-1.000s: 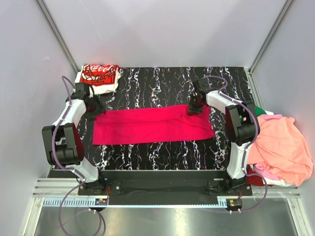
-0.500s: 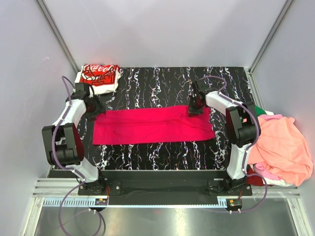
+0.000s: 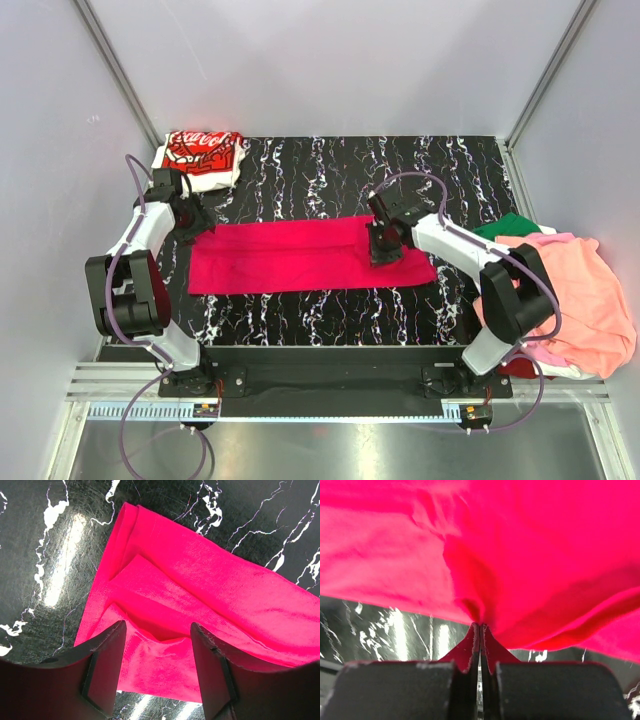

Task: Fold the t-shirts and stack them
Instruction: Fold the tshirt

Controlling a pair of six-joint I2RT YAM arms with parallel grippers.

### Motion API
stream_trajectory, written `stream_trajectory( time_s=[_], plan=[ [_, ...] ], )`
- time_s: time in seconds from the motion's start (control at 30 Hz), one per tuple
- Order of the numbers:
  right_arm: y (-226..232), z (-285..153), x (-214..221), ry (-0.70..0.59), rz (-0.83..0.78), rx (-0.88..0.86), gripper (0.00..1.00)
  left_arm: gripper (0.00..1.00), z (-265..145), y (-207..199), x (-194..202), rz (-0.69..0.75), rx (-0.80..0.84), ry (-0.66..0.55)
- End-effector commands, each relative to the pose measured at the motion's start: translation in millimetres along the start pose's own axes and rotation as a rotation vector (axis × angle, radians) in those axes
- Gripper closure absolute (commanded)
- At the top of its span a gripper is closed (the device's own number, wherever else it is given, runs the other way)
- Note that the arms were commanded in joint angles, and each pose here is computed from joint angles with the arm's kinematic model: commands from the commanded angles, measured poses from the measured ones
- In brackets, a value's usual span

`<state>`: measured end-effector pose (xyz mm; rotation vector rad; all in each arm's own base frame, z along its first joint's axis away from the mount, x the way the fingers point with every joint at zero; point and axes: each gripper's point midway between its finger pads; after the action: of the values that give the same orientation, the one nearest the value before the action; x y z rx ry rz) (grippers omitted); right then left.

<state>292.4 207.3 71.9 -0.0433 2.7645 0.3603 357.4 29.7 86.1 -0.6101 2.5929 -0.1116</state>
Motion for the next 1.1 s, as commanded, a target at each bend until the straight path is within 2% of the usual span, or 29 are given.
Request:
stream_trajectory(
  time_s=[0.0, 0.03, 0.1, 0.13, 0.17, 0.27, 0.33, 0.4, 0.57, 0.8, 1.07],
  plan=[
    [-5, -15, 14, 0.000, 0.026, 0.030, 0.94, 0.41, -19, -9, -23, 0.020, 0.033, -0.088],
    [-2, -21, 16, -0.005, 0.021, 0.022, 0.83, 0.41, -19, -9, -23, 0.023, 0.030, -0.087],
    [3, -30, 14, -0.015, 0.022, -0.001, 0.73, 0.41, -18, -9, -23, 0.023, 0.028, -0.086],
    [6, -41, 11, -0.030, 0.020, -0.011, 0.63, 0.41, -18, -8, -23, 0.023, 0.026, -0.089],
    [7, -47, 7, -0.044, 0.017, -0.011, 0.49, 0.41, -18, -8, -23, 0.021, 0.024, -0.089],
    [15, -69, -9, -0.099, 0.005, -0.036, 0.28, 0.41, -18, -7, -23, 0.022, 0.018, -0.090],
    [15, -78, -26, -0.158, -0.013, -0.013, 0.27, 0.41, -17, -6, -23, 0.022, 0.014, -0.088],
    [10, -82, -43, -0.201, -0.023, 0.035, 0.30, 0.41, -17, -5, -22, 0.022, 0.010, -0.088],
    [-11, -56, -51, -0.142, 0.024, 0.083, 0.35, 0.41, -17, -6, -19, 0.035, 0.002, -0.084],
    [-50, -20, -26, -0.023, 0.192, 0.045, 0.34, 0.40, -13, -19, -11, 0.081, 0.011, -0.067],
    [-55, 24, 3, 0.109, 0.278, 0.054, 0.30, 0.38, 18, -41, 16, 0.156, 0.002, 0.072]
  ],
)
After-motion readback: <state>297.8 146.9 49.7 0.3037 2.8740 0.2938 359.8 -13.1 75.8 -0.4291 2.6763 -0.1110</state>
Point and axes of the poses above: each gripper's point midway between its finger pads, its own z axis out along the fingers, its own y axis along the line the jaws close on, x = y × z, and after that the axes turned 5 degrees about z, right-handed
